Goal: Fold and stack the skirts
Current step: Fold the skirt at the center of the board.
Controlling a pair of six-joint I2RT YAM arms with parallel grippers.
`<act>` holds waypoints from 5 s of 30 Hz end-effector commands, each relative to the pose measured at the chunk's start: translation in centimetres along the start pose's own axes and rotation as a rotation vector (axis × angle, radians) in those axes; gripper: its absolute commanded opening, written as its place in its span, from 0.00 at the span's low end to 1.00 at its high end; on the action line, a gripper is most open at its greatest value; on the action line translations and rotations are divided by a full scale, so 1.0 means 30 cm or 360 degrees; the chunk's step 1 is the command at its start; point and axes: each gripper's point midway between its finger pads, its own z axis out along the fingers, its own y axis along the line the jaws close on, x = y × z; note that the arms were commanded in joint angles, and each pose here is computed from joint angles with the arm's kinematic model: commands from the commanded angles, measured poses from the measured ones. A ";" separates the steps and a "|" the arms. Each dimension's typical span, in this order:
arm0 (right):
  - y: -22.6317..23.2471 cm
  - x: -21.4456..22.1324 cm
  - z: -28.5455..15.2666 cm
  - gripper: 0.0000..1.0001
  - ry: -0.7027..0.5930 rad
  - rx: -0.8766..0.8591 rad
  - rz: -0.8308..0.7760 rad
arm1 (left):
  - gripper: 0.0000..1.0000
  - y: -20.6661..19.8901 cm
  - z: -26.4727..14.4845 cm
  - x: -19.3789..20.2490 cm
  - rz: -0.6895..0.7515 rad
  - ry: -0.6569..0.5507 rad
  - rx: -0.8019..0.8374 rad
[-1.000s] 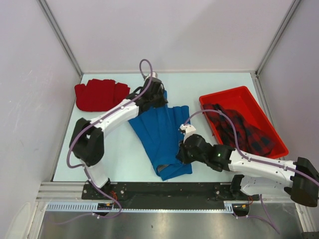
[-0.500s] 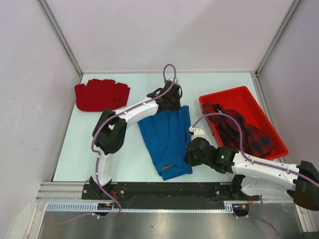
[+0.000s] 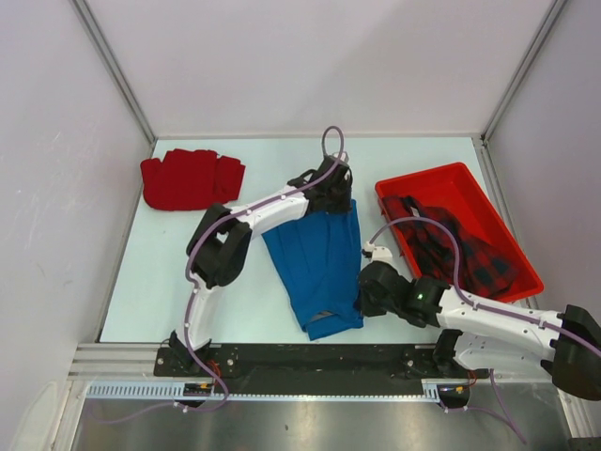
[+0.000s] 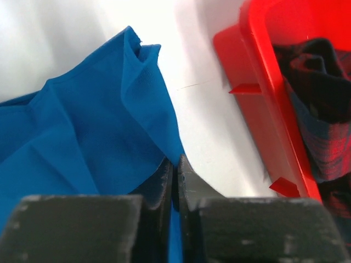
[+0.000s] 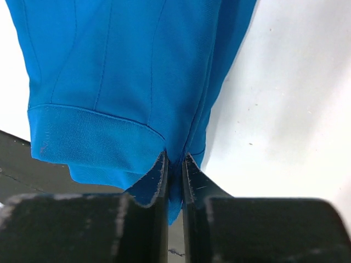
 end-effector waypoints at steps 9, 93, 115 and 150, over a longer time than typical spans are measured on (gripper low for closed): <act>0.026 -0.072 -0.109 0.72 -0.0111 -0.0170 -0.0022 | 0.96 -0.198 -0.184 -0.167 0.0114 -0.0221 0.0321; -0.279 0.037 -0.158 1.00 0.0252 0.0343 0.0687 | 1.00 0.668 -0.861 0.371 -0.0347 -0.0403 -0.0778; -0.215 -0.072 0.123 0.57 -0.0096 0.0199 0.0735 | 1.00 0.627 -0.656 0.244 -0.0375 -0.0300 -0.0585; -0.178 -0.214 0.306 0.82 0.0268 0.0315 0.0175 | 1.00 0.800 -0.696 0.442 -0.0437 -0.0175 -0.0871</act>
